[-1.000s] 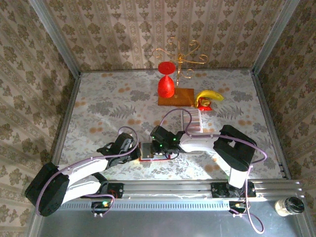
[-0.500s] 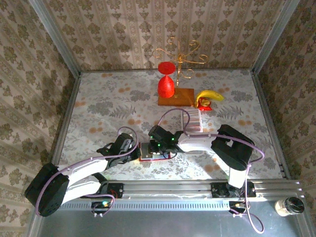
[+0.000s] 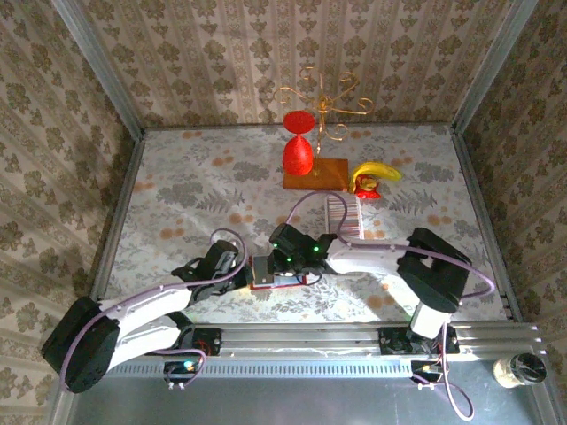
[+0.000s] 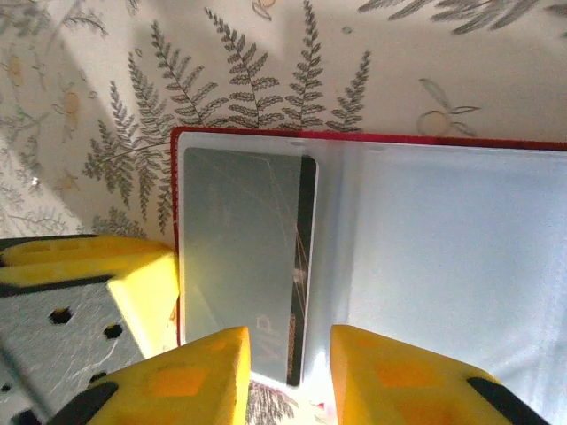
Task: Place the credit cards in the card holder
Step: Insert the credit card into the card slot, then flip over the card slot in the card holder.
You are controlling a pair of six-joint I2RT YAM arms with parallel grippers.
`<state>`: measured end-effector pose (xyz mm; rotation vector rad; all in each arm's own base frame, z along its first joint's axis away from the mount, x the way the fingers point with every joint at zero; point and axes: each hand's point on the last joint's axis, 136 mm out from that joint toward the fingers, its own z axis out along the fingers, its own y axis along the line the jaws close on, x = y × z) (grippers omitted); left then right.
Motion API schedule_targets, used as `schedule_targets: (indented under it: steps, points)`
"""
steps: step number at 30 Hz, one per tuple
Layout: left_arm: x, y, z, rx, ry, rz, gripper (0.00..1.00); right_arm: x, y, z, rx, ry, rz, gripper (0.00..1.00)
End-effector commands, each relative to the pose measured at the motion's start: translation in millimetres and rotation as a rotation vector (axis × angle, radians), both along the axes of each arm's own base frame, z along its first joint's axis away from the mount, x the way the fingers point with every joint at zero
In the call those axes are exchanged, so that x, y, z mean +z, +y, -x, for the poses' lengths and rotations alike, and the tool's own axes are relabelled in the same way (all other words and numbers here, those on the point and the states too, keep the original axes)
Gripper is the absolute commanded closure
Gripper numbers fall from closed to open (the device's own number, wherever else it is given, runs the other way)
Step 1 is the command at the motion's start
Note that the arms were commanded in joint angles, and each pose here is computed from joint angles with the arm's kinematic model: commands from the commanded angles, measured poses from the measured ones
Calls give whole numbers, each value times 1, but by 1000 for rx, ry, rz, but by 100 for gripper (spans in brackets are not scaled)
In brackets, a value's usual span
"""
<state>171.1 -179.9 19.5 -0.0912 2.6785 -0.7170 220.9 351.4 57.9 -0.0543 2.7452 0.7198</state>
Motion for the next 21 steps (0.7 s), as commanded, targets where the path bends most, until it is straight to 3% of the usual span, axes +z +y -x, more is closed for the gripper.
schedule_targets:
  steps: [1,8,21]
  points:
    - [-19,22,20,5,71,-91,81,1,-34,8,-36,-24,111,68]
    - [-11,25,20,14,51,-85,77,-8,-45,21,-51,-14,135,61]
    - [2,8,18,-15,27,12,70,-27,-39,19,-49,15,184,58]
